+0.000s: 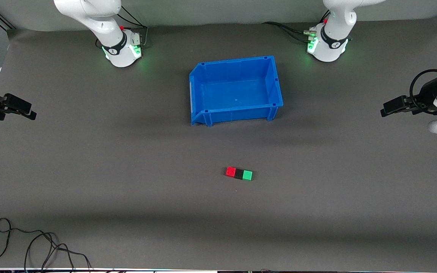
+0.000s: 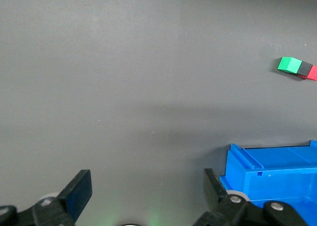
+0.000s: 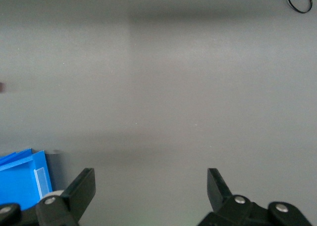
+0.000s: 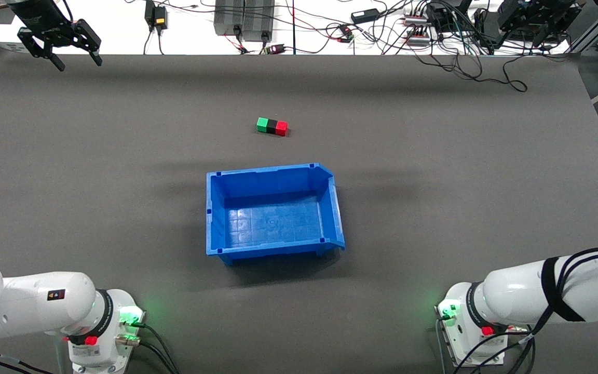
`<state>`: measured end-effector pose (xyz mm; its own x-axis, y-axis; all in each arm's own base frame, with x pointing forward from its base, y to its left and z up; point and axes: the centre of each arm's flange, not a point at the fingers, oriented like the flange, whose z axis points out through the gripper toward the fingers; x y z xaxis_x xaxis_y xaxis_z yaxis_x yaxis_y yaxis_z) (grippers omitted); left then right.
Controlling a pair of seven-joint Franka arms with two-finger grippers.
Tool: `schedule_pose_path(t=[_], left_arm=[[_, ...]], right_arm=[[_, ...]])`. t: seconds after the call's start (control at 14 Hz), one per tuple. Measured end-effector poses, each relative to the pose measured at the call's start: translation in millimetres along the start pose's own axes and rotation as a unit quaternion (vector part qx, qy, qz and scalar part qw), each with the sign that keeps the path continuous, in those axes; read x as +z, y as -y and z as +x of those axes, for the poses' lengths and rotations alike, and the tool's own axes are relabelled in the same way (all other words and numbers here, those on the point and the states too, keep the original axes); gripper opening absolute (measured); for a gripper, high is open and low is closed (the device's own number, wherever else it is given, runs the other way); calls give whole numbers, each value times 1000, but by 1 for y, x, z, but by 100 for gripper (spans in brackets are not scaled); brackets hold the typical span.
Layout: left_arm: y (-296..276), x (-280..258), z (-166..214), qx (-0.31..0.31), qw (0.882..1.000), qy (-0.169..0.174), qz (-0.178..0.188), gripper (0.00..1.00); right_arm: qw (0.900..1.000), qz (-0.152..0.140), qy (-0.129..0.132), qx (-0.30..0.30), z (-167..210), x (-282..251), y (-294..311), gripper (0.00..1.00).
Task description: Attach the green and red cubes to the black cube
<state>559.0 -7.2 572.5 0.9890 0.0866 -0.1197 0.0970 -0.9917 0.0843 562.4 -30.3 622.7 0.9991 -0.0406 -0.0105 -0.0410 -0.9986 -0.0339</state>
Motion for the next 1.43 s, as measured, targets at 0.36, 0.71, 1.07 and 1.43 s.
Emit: schedule_pose_path(t=[0.36,0.71,1.07,1.43], left_arm=[[1,1,-2,6,1000,7,18,100],[-26,3,-6,33,998,5,47,100],[-15,1,-4,25,999,4,47,100],[-16,1,-4,27,999,3,47,100]], right_arm=[[1000,0,0,-5,0,0,3,100],[1000,0,1,-5,0,0,4,100],[1000,0,1,-5,0,0,4,100],[1000,0,1,-5,0,0,4,100]])
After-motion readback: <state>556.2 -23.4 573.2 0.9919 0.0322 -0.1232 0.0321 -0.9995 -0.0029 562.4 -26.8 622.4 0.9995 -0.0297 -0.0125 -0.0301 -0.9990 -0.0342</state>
